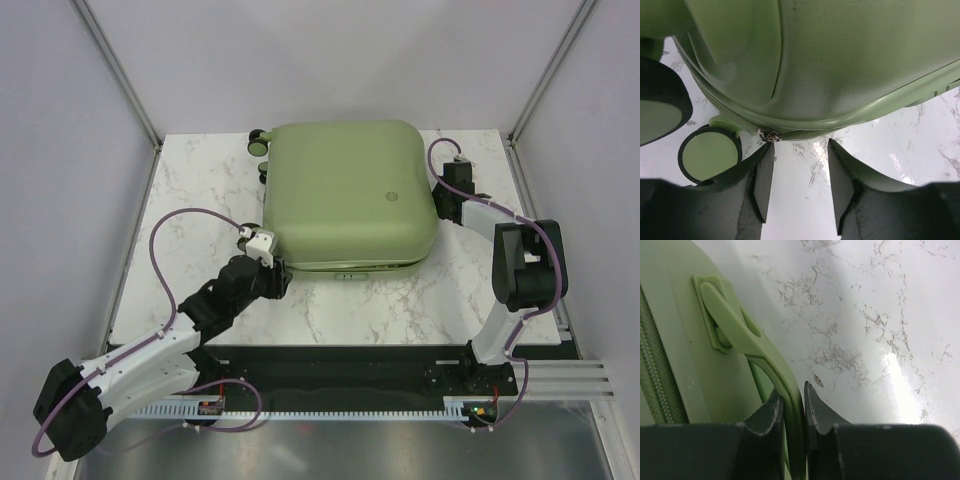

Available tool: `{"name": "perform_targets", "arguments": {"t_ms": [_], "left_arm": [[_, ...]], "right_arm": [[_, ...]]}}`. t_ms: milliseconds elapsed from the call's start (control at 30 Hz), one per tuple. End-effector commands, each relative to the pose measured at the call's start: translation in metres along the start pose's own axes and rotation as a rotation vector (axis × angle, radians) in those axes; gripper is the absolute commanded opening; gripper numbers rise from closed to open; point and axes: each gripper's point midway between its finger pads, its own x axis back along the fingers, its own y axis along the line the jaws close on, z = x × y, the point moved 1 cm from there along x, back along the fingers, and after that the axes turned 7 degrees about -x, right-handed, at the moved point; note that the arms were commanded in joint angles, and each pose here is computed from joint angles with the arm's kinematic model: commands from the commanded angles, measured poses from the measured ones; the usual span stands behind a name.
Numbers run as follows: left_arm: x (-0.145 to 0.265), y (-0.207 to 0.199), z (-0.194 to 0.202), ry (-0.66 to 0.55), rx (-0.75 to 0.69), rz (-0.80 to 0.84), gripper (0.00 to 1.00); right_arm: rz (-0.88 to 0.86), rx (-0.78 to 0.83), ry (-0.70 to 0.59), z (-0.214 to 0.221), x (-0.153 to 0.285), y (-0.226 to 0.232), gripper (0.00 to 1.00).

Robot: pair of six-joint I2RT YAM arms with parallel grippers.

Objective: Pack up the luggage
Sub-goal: Zip the luggage at the center of the board.

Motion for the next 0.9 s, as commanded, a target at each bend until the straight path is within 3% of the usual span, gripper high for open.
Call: {"name": "perform_targets", "arguments": {"t_ms": [0,233,400,533,733,867], "left_arm": [[-0.004,-0.001,-0.024,-0.093,-0.011,0.032,0.51],[-0.004,0.006,-0.024,-0.122,0.003,0.031,0.42],[-0.001,0.005,-0.025,-0.152,-0.006,0.047,0.15],[0.004,0.002,-0.029,-0.177,-0.009,0.070,0.02],[0.008,-0.009,-0.025,-0.154,-0.008,0.139,0.02],[0.009,0.006,-0.018,-0.133,0.059,0.045,0.02]], "right_arm": [[0.208,-0.107,0.027,0.021,-0.018,-0.042,0.00],[0.207,-0.105,0.022,0.019,-0.019,-0.043,0.00],[0.206,-0.104,0.025,0.020,-0.021,-0.043,0.00],[0.204,-0.106,0.026,0.020,-0.021,-0.043,0.00],[0.201,-0.114,0.027,0.022,-0.022,-0.042,0.00],[0.199,-0.120,0.030,0.022,-0.020,-0.042,0.00]]}}
